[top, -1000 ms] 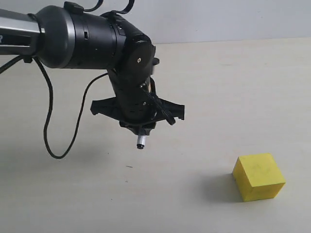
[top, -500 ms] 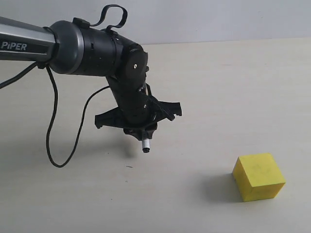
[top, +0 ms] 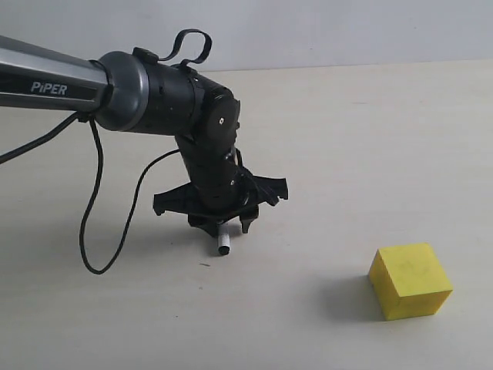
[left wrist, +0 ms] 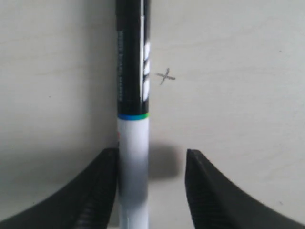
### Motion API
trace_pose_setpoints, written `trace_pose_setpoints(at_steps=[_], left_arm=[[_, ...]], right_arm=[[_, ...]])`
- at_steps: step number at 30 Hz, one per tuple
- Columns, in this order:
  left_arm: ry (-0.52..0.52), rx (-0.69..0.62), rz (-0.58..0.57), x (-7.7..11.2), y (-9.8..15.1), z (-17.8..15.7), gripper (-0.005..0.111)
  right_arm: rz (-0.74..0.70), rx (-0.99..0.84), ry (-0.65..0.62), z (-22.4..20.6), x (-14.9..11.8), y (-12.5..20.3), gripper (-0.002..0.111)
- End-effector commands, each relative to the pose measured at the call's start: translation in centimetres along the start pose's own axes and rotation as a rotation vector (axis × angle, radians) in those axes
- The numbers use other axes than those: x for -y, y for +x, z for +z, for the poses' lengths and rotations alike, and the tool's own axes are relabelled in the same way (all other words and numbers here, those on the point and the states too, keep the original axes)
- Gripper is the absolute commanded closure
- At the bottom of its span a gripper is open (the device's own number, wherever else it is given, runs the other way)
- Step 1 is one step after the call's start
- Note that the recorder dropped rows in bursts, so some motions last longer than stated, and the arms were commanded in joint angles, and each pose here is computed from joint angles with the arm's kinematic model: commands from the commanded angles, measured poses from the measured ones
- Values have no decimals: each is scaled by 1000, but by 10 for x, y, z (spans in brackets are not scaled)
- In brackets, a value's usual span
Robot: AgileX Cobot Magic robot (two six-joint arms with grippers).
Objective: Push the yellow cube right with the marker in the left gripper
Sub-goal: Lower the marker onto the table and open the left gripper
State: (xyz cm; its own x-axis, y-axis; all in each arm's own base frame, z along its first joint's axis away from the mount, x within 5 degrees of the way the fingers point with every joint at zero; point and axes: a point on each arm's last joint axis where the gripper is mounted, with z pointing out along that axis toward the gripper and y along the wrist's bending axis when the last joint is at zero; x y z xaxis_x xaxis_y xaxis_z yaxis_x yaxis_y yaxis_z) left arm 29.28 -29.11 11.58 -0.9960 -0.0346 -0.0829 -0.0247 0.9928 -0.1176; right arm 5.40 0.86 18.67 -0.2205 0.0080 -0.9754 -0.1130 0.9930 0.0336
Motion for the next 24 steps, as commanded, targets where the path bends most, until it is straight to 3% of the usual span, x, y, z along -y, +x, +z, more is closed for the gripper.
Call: trace_pose_setpoints(at_steps=[1, 9, 18, 20, 24], left_arm=[[4, 2, 26, 1, -1, -2, 54], [20, 23, 142, 1, 0, -32, 52], [87, 120, 377, -2, 6, -105, 52], [99, 142, 411, -4, 8, -118, 57], [144, 217, 467, -10, 16, -148, 83]], right_arm=[[-9, 8, 5, 0, 0, 1, 108], [-9, 8, 5, 0, 0, 1, 108], [-9, 5, 6, 0, 0, 1, 108], [-9, 5, 6, 0, 0, 1, 108], [-9, 5, 6, 0, 0, 1, 108]])
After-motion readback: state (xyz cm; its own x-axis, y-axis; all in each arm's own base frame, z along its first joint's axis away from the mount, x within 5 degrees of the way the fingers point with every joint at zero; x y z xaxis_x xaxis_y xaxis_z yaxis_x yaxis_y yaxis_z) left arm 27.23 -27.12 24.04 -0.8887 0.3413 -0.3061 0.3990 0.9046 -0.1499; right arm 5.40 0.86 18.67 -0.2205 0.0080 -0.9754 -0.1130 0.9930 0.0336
